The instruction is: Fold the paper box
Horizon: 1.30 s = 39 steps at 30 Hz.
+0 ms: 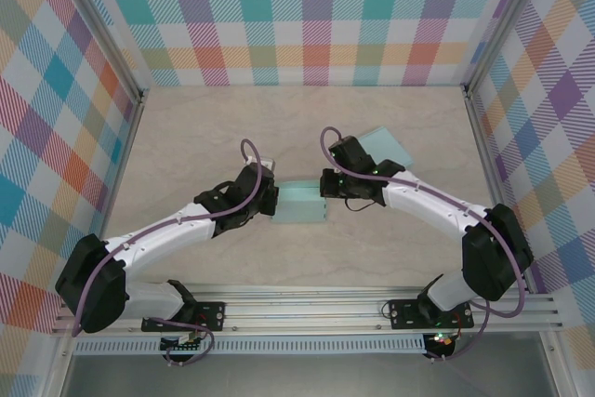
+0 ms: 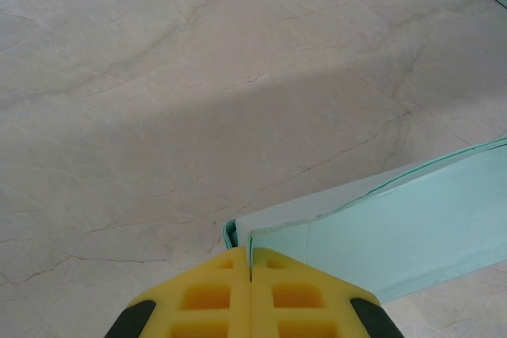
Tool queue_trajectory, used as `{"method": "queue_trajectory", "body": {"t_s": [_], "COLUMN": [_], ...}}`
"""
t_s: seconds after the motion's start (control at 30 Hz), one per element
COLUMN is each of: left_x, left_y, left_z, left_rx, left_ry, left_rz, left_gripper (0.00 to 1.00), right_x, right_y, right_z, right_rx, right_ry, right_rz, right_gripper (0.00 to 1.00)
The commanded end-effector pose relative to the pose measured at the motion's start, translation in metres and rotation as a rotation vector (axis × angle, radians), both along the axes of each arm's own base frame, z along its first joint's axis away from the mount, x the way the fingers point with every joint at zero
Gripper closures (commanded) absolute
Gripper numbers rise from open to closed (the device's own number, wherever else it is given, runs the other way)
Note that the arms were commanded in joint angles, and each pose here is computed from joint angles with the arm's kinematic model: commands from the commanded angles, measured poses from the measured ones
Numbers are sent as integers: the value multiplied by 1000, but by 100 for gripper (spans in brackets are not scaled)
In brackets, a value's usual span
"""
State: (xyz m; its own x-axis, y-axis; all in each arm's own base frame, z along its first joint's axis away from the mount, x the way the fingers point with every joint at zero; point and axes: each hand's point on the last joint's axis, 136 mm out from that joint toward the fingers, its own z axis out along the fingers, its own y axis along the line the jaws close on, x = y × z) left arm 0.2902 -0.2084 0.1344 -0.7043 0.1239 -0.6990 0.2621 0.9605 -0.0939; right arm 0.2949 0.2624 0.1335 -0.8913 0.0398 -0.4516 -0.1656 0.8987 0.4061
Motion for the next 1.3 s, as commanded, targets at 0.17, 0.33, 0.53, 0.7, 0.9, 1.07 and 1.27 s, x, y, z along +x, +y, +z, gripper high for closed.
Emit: {"method": "queue_trajectory", "body": {"t_s": [0.17,0.33,0.53,0.7,0.9,1.07,1.27], "left_x": [-20,-18,-19,-20,-19,-3,28], "left_y": [-6,-2,0,0,-8,-18,-36], "left_z": [-31,-31,-32,-34,-27,0,21], "left_rx": [4,-26,-74,-114,-160,-169,-128], "left_ry": [70,43,-7,-90,-201,-317,-472], "left_rz": [-45,-12,-2,-10,-21,-36,-46], "left_gripper": [100,100,100,100,100,100,100], "right_x": [-8,-13,-18,-22,-18,-7,11], "right_y": [5,-3,-6,-1,-2,0,-1], "right_z": [-16,-25,-24,-25,-9,16,28], "right_rx": [-9,-42,-98,-98,-77,-69,-80], "right_ry": [-54,-95,-217,-325,-477,-597,-761], "right_rz": [47,42,62,74,47,43,24], "right_gripper": [100,100,100,100,100,100,100]}}
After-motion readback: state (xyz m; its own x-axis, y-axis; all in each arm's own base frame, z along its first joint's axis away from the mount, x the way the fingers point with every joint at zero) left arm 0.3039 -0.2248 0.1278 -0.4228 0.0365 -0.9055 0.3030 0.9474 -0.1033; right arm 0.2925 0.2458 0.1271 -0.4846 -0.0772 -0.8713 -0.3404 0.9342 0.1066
